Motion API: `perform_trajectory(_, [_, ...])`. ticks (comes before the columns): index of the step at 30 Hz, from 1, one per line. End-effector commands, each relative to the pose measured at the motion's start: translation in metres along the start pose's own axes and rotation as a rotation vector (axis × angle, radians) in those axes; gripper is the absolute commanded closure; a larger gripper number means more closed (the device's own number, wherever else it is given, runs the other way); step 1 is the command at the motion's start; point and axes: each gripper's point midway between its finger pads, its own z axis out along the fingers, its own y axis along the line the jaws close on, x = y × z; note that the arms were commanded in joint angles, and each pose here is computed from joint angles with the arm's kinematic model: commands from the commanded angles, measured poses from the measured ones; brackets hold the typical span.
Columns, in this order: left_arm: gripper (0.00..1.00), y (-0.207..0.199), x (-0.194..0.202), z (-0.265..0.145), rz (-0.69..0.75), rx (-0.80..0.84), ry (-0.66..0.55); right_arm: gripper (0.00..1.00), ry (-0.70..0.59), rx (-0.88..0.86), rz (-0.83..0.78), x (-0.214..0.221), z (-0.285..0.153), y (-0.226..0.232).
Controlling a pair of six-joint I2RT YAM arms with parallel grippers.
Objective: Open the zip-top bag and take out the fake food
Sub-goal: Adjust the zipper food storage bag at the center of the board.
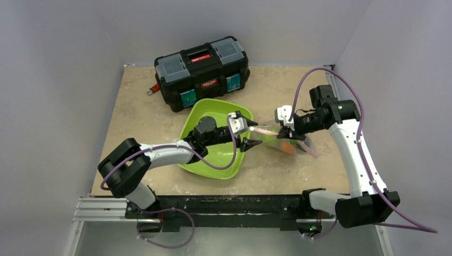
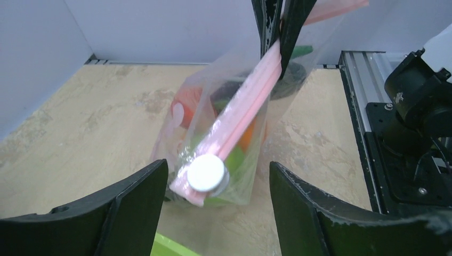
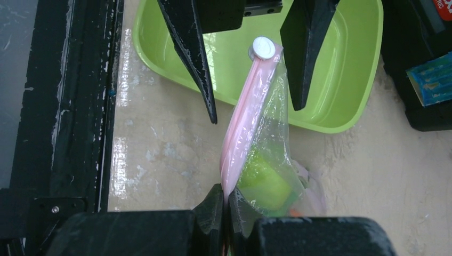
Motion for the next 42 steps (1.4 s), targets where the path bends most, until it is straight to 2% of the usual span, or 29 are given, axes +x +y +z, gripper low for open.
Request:
perform_trajectory(1, [0.35, 0.006, -0.057, 0.016, 0.098, 0.008, -0.182, 1.00, -0.071, 0.002, -0.034, -0.020, -0.004, 0.001])
perform_trajectory(3, [0.43, 0.007, -0.056, 0.017, 0.090, 0.006, -0.178, 1.00, -0.078, 0.000, -0.031, -0.021, -0.003, 0.002])
perform_trajectory(6, [0.61, 0.005, -0.051, 0.021, 0.071, 0.024, -0.151, 1.00, -0.081, -0.003, -0.026, -0.021, -0.003, 0.002])
perform_trajectory(11, [0.97, 0.004, -0.042, 0.020, 0.032, 0.023, -0.121, 1.00, -0.053, 0.016, -0.005, -0.019, -0.006, -0.004])
perform_trajectory(13, [1.00, 0.005, -0.041, 0.019, 0.021, 0.014, -0.114, 0.98, -0.040, 0.047, 0.005, -0.019, -0.008, -0.013])
perform_trajectory(15, [1.00, 0.007, -0.042, 0.019, -0.056, -0.007, -0.085, 0.80, -0.028, 0.103, 0.062, -0.019, -0.011, -0.024])
perform_trajectory(18, [1.00, 0.011, -0.047, 0.021, -0.171, -0.036, -0.043, 0.42, -0.036, 0.144, 0.084, -0.022, -0.011, -0.030])
perform_trajectory(21, [1.00, 0.013, -0.052, 0.025, -0.278, -0.060, -0.021, 0.24, -0.027, 0.170, 0.060, -0.030, -0.010, -0.030])
perform_trajectory(23, [1.00, 0.016, -0.054, 0.026, -0.335, -0.082, -0.021, 0.20, -0.023, 0.187, 0.030, -0.039, -0.008, -0.030])
perform_trajectory(27, [1.00, 0.014, -0.063, 0.032, -0.467, -0.083, -0.004, 0.21, 0.003, 0.222, 0.012, -0.046, -0.002, -0.039])
perform_trajectory(32, [1.00, 0.012, -0.075, 0.037, -0.552, -0.071, 0.025, 0.30, 0.058, 0.308, 0.010, -0.042, -0.005, -0.055])
perform_trajectory(40, [1.00, 0.009, -0.081, 0.037, -0.581, -0.055, 0.059, 0.64, 0.097, 0.390, 0.032, -0.039, -0.011, -0.066])
perform_trajectory(42, [1.00, 0.008, -0.081, 0.036, -0.575, -0.054, 0.065, 0.75, 0.098, 0.402, 0.029, -0.043, -0.017, -0.066])
